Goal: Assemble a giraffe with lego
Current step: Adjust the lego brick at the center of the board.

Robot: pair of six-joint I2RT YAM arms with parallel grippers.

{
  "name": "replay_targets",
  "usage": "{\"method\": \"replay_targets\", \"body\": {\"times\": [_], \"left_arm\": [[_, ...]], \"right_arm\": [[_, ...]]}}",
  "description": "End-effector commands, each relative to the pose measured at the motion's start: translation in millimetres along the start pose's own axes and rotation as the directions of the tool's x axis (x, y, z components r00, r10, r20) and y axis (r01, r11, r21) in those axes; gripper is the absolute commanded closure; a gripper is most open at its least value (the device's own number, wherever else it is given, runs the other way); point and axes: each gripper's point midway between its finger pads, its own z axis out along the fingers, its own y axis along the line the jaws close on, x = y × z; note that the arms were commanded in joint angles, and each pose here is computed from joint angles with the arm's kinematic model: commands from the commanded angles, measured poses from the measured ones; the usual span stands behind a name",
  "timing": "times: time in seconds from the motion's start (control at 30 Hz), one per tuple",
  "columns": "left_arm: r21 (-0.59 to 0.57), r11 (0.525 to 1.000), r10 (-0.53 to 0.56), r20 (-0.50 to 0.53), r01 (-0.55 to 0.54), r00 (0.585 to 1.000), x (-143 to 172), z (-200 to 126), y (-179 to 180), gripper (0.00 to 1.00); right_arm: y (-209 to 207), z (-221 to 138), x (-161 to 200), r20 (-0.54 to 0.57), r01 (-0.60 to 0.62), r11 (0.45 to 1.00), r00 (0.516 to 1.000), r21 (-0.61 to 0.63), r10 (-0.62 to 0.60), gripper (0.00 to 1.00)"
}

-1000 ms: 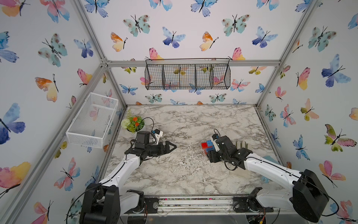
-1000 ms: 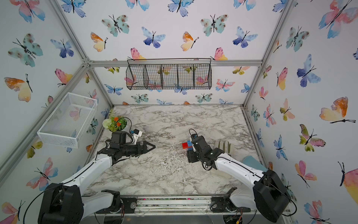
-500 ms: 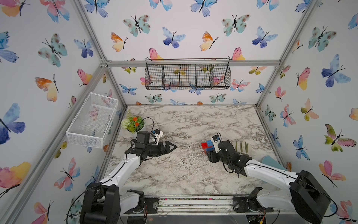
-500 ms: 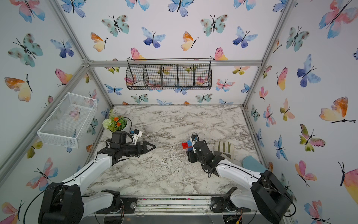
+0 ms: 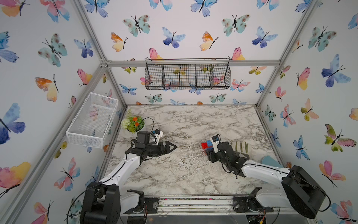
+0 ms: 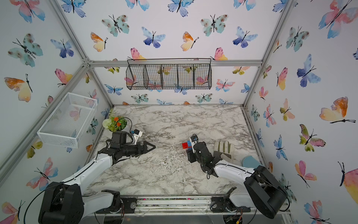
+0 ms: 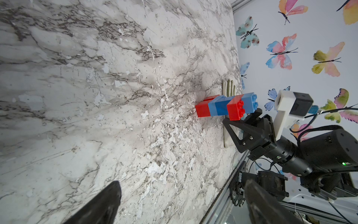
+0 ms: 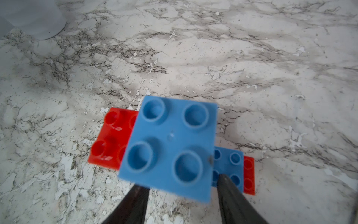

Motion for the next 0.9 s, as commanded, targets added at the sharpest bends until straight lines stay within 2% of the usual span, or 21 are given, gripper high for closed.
{"method": "replay_targets", "body": {"times": [0.0, 0.87], "left_arm": [[0.012, 1.0, 0.008, -0.013, -0.008, 1.0, 1.8, 1.2, -2.7, 0.02], [0.013, 1.0, 0.009, -0.012, -0.009, 1.0, 2.5, 0.6, -3.1, 0.02]], "right_arm": [[0.2, 2.2, -4.3, 0.037, 0.004, 1.0, 0.999, 0.012, -0.005, 0.41], [-5.7, 14.9, -7.3, 0.076, -0.017, 0.999, 0.997, 0.051, 0.013, 0.46]]}}
